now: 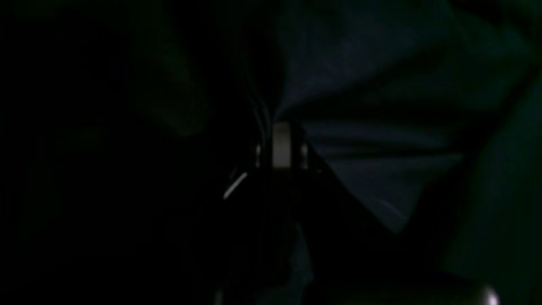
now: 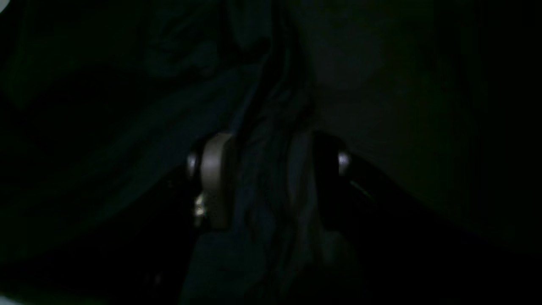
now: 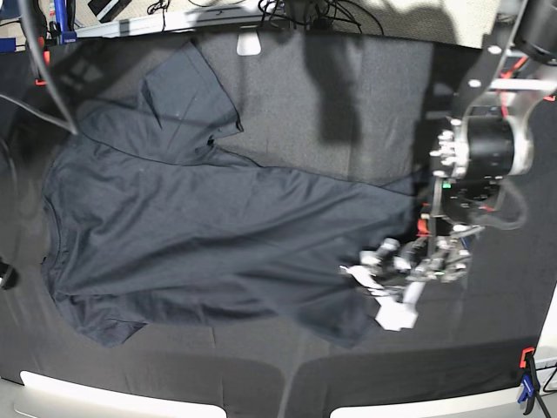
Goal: Layout the t-shirt on the table in an organized manner, then fold the t-shirt properly
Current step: 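Lift the hem with both grippers and pull it apart to flatten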
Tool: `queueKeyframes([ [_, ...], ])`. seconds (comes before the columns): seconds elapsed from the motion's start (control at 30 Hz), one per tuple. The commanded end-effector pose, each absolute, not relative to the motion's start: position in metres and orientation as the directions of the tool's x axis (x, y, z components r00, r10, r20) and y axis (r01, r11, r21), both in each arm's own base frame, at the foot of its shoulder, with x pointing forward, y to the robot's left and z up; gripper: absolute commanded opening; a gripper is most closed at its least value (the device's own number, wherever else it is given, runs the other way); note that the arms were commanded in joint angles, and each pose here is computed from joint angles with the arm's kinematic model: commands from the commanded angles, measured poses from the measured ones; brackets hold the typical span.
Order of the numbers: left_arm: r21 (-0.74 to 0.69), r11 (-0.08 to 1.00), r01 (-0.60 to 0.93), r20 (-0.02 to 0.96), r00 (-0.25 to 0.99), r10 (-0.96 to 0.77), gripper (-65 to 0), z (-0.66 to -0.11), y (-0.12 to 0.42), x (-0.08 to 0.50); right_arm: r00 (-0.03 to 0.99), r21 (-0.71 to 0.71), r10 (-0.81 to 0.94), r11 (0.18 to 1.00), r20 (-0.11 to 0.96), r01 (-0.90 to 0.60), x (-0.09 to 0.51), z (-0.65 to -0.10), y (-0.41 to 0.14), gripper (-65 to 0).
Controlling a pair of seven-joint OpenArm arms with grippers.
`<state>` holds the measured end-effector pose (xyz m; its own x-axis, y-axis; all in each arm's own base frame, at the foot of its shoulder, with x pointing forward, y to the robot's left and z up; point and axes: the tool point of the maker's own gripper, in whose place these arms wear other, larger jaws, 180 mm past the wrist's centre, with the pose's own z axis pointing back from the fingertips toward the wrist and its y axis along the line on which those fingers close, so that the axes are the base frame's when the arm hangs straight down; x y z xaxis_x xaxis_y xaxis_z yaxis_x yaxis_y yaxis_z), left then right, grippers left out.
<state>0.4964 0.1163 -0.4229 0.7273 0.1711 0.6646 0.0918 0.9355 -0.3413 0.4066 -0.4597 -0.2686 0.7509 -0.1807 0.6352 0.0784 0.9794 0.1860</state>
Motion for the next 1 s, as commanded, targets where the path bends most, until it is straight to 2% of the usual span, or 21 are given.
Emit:
queueKeyframes([
  [0.0, -0.305, 0.949, 0.082, 0.728, 0.663, 0.177, -65.0, -0.396, 0.143, 0.519, 0.688, 0.173, -0.204, 0.978, 0.697, 0.115, 0.413, -0.238, -0.478, -37.7],
  [0.13, -0.286, 0.945, 0.158, 0.741, 0.662, 0.113, -65.0, -0.392, 0.133, 0.518, 0.69, 0.205, -0.231, 0.971, 0.686, 0.122, 0.408, -0.235, -0.48, -37.7],
  [0.33, -0.219, 0.975, 0.029, 0.739, 0.658, 0.146, -65.0, -0.386, 0.16, 0.528, 0.701, 0.274, -0.271, 0.955, 0.659, 0.111, 0.405, -0.234, -0.47, -37.7],
  [0.47, -0.21, 0.978, 0.017, 0.731, 0.667, 0.146, -65.0, -0.386, 0.166, 0.527, 0.694, 0.333, -0.291, 0.94, 0.658, 0.078, 0.415, -0.236, -0.451, -39.3],
  [0.7, -0.199, 0.98, 0.009, 0.74, 0.657, 0.144, -65.0, -0.38, 0.172, 0.53, 0.744, 0.396, -0.246, 0.918, 0.621, -0.028, 0.448, -0.27, -0.376, -39.3],
  [0.97, -0.107, 0.987, -0.121, 0.744, 0.648, 0.16, -65.0, -0.375, 0.254, 0.521, 0.785, 0.46, -0.183, 0.877, 0.591, -0.141, 0.473, -0.298, -0.289, -39.3],
])
